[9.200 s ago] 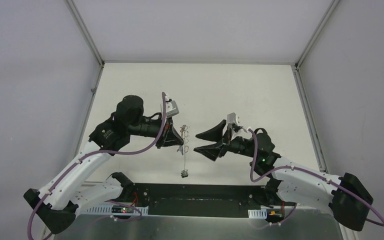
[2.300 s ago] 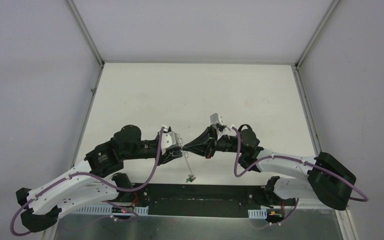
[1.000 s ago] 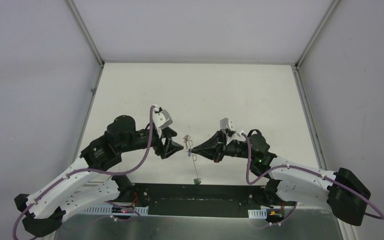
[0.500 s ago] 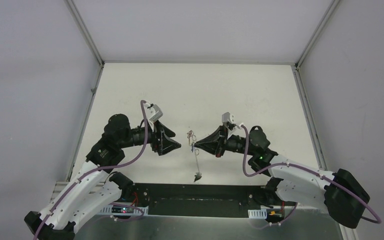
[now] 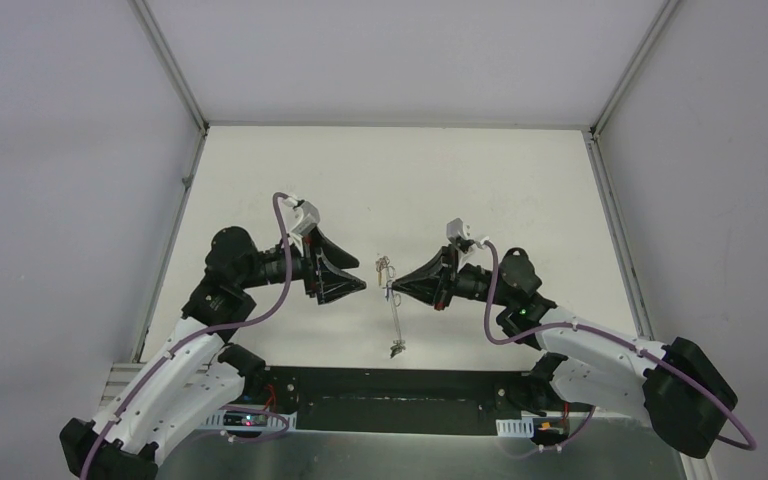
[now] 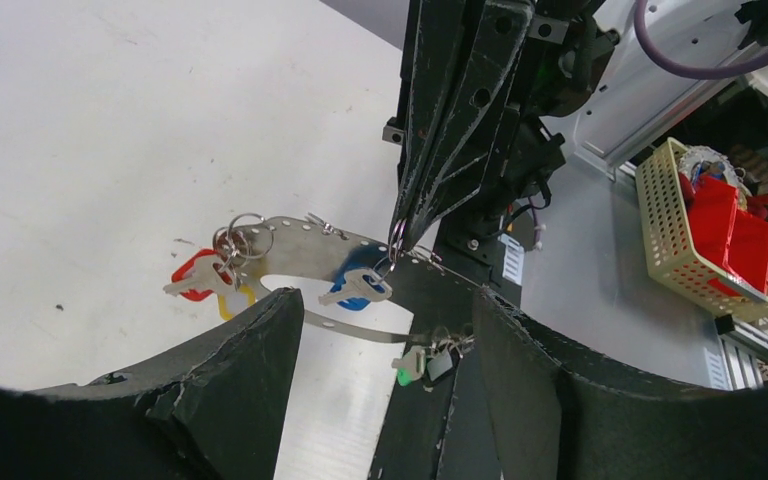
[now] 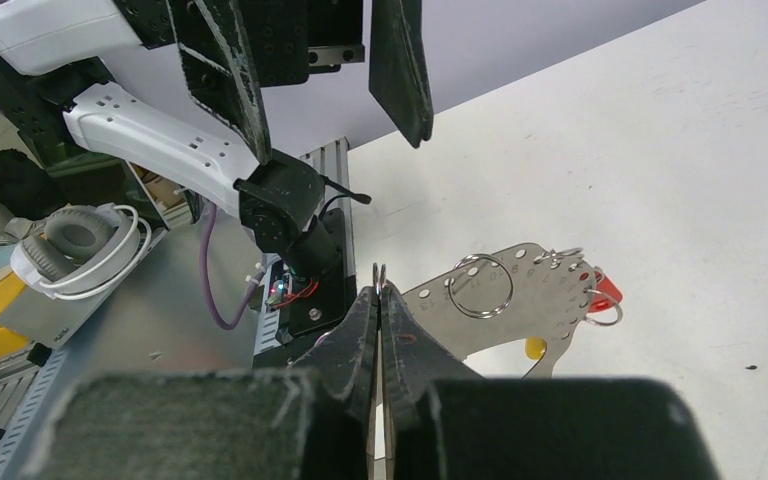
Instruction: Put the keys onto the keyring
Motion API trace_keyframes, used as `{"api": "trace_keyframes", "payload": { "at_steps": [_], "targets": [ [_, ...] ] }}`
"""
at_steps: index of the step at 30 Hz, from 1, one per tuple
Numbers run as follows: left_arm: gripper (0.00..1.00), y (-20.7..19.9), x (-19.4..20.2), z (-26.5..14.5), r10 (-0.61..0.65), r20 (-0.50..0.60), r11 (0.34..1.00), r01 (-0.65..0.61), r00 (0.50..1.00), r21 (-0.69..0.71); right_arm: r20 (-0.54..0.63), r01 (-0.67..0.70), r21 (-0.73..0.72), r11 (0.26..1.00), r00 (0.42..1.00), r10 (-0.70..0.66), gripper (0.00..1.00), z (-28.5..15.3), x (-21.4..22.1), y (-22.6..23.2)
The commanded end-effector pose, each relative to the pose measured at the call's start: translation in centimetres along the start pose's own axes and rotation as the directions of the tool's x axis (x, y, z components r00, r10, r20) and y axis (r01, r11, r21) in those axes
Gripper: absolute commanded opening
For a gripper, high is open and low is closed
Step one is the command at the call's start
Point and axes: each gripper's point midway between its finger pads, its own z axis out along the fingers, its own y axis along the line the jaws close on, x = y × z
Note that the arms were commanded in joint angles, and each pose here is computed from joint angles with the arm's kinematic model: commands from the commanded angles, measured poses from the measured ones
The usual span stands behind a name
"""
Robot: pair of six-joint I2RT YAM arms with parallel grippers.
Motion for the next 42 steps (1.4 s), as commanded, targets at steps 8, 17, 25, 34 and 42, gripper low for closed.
{"api": "trace_keyframes", "payload": {
  "at_steps": [8, 17, 25, 34, 42],
  "targets": [
    [0.59, -0.3, -1.0, 0.5, 0.114, 0.083, 0.990, -0.120, 0.990, 0.073, 0.096, 0.067, -0.082, 0.994, 0.994, -0.059, 0.00, 0.2, -2.8, 1.8],
    [0.57, -0.4, -1.0, 0.8, 0.160, 0.092, 0.983, -0.167, 0.983, 0.071, 0.095, 0.065, -0.103, 0.993, 0.994, -0.055, 0.00, 0.2, -2.7, 2.2],
    [0.55, -1.5, -0.4, 1.5, 0.234, 0.093, 0.965, -0.243, 0.968, 0.099, 0.099, 0.068, -0.118, 0.991, 0.994, -0.056, 0.00, 0.1, -2.8, 2.5],
    [0.44, -2.4, 0.3, 2.7, 0.285, 0.079, 0.946, -0.294, 0.955, 0.137, 0.105, 0.066, -0.125, 0.990, 0.993, -0.053, 0.00, 0.0, -2.9, 2.7],
    [0.31, -2.0, 1.0, 3.7, 0.282, 0.049, 0.949, -0.286, 0.958, 0.135, 0.109, 0.063, -0.133, 0.989, 0.993, -0.049, 0.00, 0.1, -3.1, 2.9]
  ]
}}
